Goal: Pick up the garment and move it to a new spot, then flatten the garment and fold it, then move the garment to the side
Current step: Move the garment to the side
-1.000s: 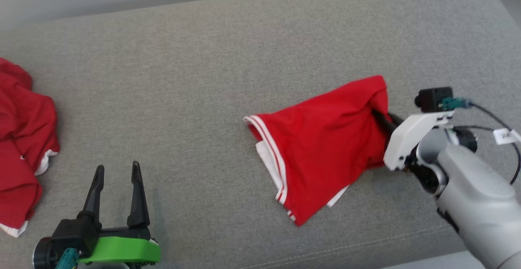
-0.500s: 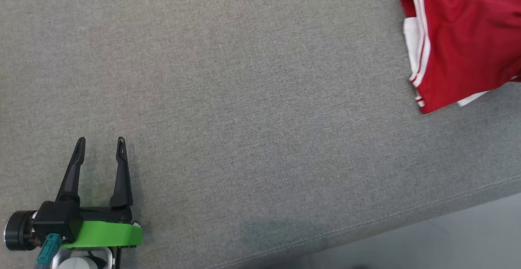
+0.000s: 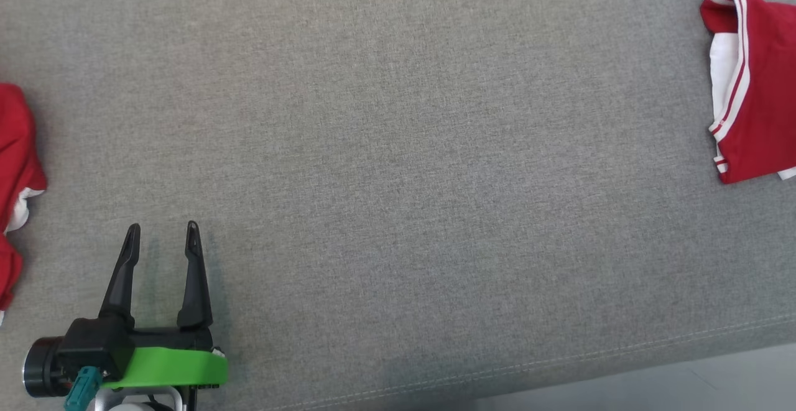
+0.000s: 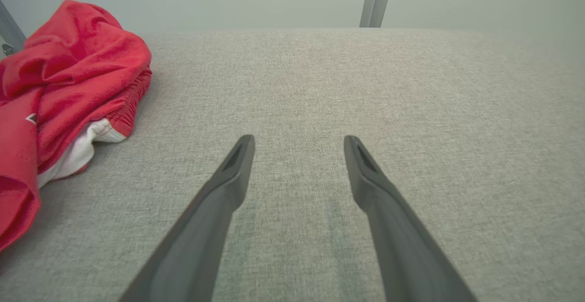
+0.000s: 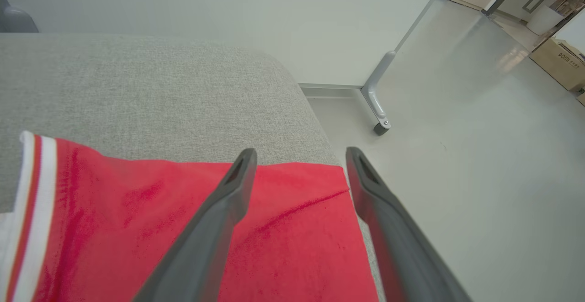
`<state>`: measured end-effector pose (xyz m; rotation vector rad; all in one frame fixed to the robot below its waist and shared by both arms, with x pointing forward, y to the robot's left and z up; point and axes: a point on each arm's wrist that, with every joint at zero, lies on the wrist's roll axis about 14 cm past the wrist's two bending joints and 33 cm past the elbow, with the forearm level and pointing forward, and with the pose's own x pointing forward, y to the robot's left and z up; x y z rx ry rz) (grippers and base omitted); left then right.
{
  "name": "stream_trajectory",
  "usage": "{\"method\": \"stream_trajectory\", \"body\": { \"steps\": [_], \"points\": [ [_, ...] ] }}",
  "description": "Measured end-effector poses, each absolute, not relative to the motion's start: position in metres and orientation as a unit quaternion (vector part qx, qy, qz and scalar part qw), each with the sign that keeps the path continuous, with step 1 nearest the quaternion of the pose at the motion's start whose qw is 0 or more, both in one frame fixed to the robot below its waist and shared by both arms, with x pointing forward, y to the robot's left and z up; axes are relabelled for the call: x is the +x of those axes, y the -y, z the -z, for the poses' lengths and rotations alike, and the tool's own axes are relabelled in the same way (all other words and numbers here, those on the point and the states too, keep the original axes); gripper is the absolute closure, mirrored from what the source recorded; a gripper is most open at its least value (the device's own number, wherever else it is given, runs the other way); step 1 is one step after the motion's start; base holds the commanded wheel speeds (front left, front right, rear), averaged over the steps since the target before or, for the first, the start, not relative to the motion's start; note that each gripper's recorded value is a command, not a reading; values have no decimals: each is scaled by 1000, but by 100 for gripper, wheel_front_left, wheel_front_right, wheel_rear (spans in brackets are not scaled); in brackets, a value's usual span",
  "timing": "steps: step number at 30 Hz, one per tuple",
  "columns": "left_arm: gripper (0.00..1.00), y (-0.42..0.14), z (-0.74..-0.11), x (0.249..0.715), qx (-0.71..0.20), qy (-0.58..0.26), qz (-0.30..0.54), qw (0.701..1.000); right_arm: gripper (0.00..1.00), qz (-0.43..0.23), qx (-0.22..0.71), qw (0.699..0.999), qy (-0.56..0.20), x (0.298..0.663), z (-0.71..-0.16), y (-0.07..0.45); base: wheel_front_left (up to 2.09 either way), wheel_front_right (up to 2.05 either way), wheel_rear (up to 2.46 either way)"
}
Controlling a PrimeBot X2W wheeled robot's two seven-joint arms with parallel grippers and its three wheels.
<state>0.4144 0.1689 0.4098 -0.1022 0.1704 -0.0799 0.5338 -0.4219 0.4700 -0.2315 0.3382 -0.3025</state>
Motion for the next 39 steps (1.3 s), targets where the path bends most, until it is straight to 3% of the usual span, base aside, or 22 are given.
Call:
{"method": "stream_trajectory", "body": {
  "steps": [5, 13, 21, 27, 39],
  "points": [
    [0, -173, -426, 409, -58, -67, 31, 996, 0, 93, -119, 986, -75, 558, -522, 380, 0, 0, 0],
    [0, -184, -450, 387, -77, -41, 1, 996, 0, 2, -105, 994, 11, 526, -544, 298, 0, 0, 0],
    [0, -197, -466, 364, -83, -22, -22, 996, 0, -56, -88, 993, 48, 466, -541, 232, 0, 0, 0],
    [0, -204, -472, 346, -85, -15, -31, 996, 0, -58, -35, 994, 80, 428, -549, 199, 0, 0, 0],
    [0, -208, -474, 327, -96, -8, -38, 995, 0, -71, -18, 996, 47, 384, -519, 166, 0, 0, 0]
  ]
}}
